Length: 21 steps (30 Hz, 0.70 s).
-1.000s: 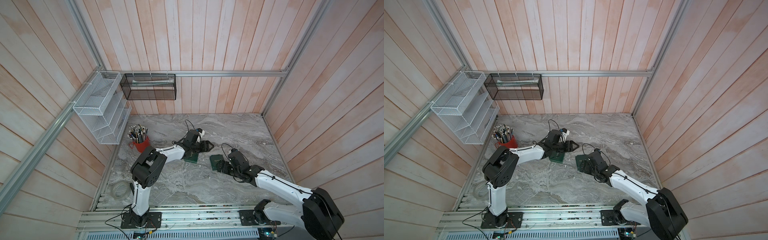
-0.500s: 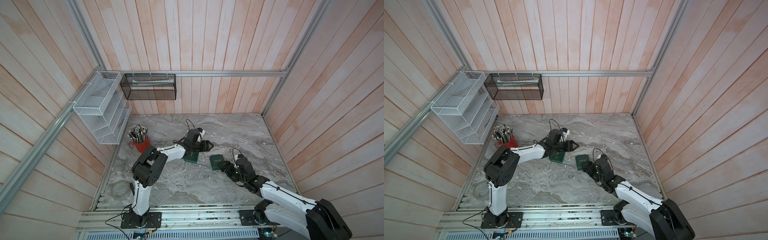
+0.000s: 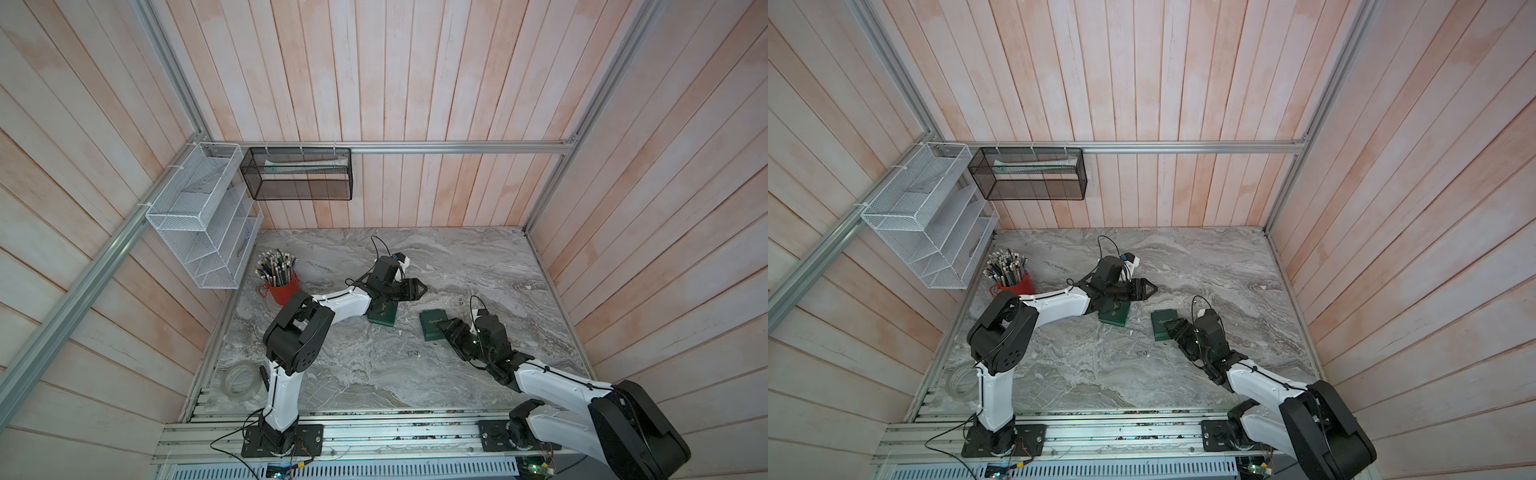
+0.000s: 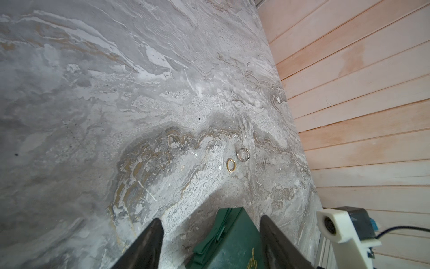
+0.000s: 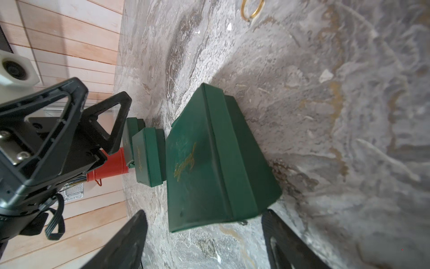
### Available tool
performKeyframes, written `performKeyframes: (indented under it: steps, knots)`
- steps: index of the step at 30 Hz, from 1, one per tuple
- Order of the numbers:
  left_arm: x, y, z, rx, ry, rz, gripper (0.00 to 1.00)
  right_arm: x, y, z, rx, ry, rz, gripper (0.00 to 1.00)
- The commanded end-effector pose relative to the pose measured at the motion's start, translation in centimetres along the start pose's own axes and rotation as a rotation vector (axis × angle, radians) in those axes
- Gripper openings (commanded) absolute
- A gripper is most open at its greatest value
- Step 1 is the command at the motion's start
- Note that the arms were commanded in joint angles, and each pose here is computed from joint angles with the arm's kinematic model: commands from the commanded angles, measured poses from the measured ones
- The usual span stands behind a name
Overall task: Take the rings out of the lift-off lid box
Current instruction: Adjust the jewelry box at the center of the board.
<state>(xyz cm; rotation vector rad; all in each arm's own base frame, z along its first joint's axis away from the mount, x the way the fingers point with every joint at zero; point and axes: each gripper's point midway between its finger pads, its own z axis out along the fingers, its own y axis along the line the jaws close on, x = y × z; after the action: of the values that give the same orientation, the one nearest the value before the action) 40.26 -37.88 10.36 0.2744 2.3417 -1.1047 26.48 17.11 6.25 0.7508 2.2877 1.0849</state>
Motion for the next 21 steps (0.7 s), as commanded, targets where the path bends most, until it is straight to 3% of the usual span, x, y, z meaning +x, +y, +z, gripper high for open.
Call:
performKeyframes:
  steps: [1, 12, 21]
  knots:
    - [-1.2, 0.0, -0.6, -0.013, -0.030, 0.023, 0.68, -1.0, 0.9, 0.2, -0.035, -0.019, -0.002, 0.79]
    - [-0.8, 1.6, -2.3, -0.048, -0.040, -0.002, 0.68, -2.8, 2.4, 2.4, -0.043, 0.035, -0.083, 0.78]
    - [-0.3, 2.2, -3.0, -0.053, -0.038, -0.018, 0.68, -4.1, 2.3, 4.4, 0.086, 0.105, -0.235, 0.74]
